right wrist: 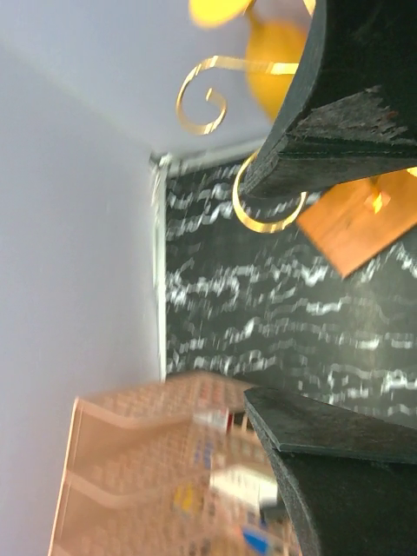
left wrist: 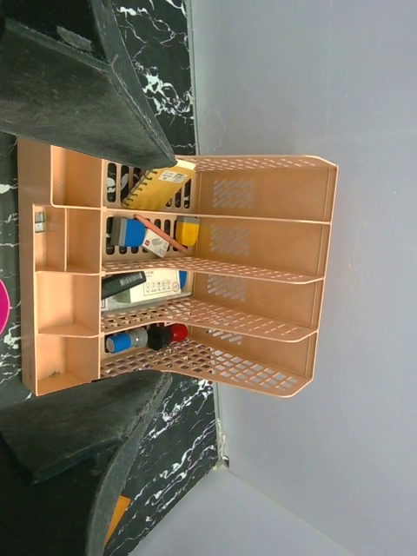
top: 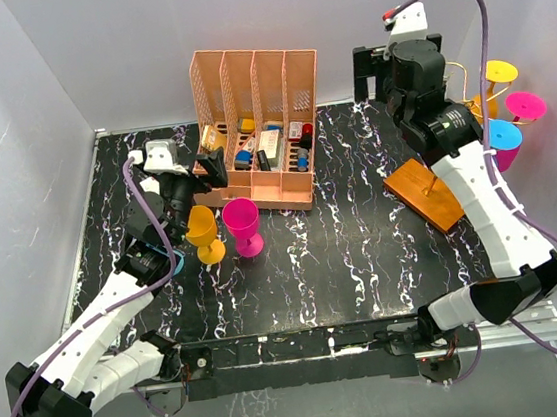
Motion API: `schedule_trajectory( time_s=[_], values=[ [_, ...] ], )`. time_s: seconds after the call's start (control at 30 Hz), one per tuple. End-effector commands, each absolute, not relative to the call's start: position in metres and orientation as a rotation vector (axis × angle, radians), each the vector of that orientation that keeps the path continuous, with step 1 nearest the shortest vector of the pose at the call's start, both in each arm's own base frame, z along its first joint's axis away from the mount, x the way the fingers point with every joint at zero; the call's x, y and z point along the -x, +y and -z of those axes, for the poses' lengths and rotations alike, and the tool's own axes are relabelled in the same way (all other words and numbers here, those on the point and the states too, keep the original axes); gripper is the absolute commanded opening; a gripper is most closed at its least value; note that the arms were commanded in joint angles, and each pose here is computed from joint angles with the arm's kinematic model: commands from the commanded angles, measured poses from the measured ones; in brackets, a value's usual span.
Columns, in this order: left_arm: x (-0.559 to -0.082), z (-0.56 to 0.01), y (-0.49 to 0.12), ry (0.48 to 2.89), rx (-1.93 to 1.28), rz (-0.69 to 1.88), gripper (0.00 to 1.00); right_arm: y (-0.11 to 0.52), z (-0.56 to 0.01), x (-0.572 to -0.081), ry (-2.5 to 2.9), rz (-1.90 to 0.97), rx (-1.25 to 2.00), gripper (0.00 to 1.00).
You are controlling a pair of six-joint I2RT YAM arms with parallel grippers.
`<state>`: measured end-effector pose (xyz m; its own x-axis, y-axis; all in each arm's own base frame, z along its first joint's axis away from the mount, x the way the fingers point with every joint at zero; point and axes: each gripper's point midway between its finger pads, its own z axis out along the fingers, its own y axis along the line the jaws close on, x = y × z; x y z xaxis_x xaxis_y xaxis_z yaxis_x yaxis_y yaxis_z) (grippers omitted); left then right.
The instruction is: Take the wine glass off the wine glass rack
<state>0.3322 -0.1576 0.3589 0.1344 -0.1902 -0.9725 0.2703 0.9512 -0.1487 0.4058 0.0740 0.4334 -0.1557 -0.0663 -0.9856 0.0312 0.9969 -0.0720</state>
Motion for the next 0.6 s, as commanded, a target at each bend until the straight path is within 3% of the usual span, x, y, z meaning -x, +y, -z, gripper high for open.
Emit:
schedule_trajectory(
  time_s=[0.0, 0.27, 0.57],
  values=[
    [-0.322, -0.374, -0.159, 1.328, -0.07, 0.329, 0.97, 0.011, -0.456, -0.383, 1.688, 0.442, -0.115, 0.99],
    [-0.3, -0.375, -0.186, 1.296, -0.194, 0.3, 0.97, -0.039, -0.454, -0.323, 1.719, 0.725, -0.145, 0.98],
    [-0.29, -0.379, -0.192, 1.278, -0.223, 0.302, 0.97, -0.068, -0.447, -0.278, 1.779, 0.834, -0.26, 0.84]
  ],
)
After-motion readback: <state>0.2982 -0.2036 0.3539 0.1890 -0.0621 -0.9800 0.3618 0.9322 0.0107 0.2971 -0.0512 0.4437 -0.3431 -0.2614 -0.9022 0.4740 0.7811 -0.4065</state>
